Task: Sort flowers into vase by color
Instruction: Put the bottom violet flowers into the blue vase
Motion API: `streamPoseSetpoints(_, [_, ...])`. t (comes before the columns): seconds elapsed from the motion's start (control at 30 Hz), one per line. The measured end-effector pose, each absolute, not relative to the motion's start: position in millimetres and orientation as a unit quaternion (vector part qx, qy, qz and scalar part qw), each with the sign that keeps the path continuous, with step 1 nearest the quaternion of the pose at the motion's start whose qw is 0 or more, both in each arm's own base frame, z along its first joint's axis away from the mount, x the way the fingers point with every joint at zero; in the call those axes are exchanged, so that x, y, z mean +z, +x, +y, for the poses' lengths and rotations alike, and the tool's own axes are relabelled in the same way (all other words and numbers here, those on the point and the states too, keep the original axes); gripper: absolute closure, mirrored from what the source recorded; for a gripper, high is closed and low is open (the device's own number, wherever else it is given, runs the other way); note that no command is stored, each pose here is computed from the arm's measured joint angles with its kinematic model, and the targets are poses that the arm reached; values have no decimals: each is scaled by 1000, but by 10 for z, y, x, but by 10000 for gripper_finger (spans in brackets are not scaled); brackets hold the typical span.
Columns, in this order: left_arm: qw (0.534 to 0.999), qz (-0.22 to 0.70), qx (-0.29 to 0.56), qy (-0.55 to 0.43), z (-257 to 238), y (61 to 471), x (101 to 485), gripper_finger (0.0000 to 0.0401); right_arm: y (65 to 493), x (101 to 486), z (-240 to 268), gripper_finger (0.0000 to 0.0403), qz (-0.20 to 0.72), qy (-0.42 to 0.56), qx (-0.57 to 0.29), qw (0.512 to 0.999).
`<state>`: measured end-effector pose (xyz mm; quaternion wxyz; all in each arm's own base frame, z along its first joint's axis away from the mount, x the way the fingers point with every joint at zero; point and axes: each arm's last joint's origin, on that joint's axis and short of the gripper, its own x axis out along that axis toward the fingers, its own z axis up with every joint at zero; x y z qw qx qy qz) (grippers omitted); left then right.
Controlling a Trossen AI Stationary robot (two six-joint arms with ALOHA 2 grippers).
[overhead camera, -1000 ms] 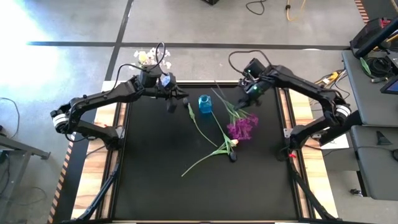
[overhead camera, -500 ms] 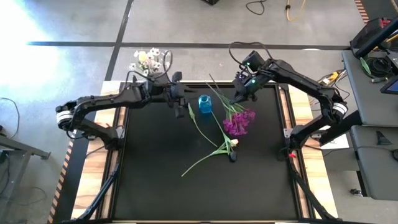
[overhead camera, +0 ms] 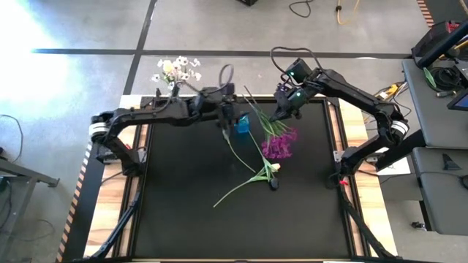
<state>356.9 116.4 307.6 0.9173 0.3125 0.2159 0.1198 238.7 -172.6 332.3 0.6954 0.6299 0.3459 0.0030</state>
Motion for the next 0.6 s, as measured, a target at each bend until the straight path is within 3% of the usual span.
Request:
streamPoseSetpoints(0.23, [904,275,90,315,1260,3919,3091,257,2390,3329,-1723,394,344,632,14,694])
streamPoseSetpoints(0.43, [901,284,86,315,1282,3989,3074,278,2401,3340,-1731,394,338,628,21,701])
streamPoseSetpoints(0.6, [902,284,86,314,1282,3988,3075,334,2413,3354,-1738,394,332,623,31,708])
